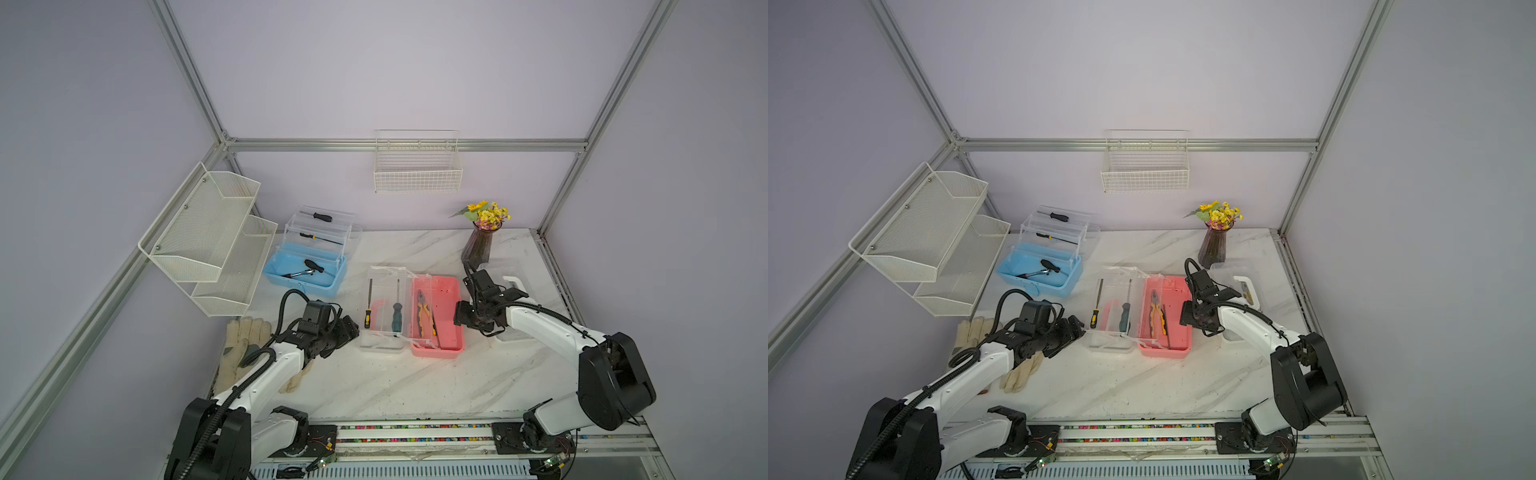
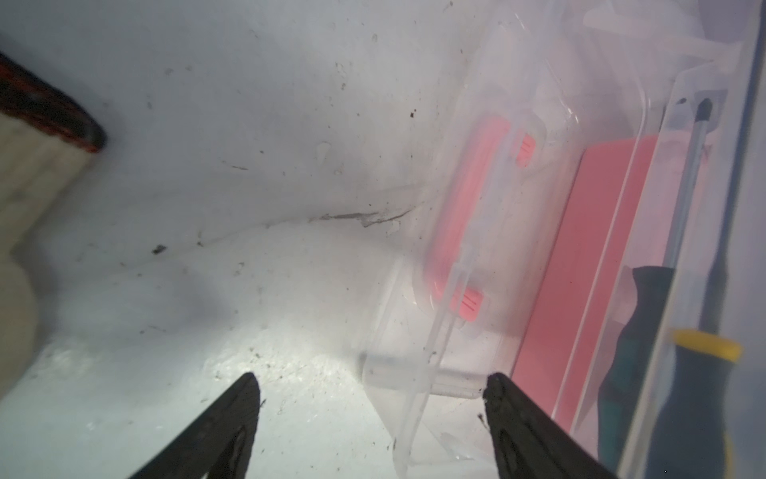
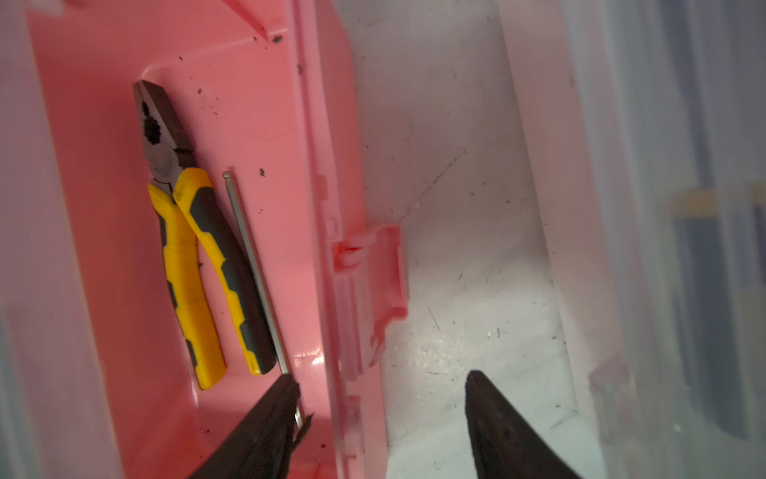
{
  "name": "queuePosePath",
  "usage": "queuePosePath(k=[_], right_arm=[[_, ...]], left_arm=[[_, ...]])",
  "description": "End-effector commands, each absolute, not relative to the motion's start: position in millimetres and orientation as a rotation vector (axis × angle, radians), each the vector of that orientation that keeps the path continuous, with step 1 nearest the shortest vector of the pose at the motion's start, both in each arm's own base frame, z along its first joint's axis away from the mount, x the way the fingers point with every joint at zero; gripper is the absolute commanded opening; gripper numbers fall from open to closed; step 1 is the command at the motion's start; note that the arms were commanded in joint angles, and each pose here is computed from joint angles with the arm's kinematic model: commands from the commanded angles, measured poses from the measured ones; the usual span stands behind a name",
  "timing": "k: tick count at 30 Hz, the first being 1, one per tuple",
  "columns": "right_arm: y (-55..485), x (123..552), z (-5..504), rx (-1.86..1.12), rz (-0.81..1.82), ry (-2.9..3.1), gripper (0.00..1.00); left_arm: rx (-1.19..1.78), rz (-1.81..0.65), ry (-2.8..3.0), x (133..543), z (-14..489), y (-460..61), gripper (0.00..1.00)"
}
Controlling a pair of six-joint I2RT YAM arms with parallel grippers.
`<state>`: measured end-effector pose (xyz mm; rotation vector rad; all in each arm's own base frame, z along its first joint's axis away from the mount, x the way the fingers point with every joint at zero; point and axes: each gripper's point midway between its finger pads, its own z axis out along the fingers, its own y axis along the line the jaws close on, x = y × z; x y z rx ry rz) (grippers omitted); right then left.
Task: Close toolboxes
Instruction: Adjust the toolbox at the center of the board, then close the toolbox lid.
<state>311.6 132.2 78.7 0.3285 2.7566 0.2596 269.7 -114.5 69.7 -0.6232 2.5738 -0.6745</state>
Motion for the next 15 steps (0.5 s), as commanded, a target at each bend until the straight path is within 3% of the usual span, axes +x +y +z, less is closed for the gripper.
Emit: queuePosePath(k=[1,10,15], right_arm=[[143.3,324.4,85.4,0.354,0.346,2.703,0.6],[146.5,330.5,66.3,0.316,0.328,2.723,0.39],[154.6,330.1,67.6,0.252,0.299,2.73,0.35]], left_arm=[[-0.589,-0.716,2.553,280.1,73.0,-127.3,0.79],[-0.553,-0.67,2.576,292.9,63.5,-128.4,0.47],[-0.52,-0.657,2.563,296.6,68.2,-128.2,0.3]])
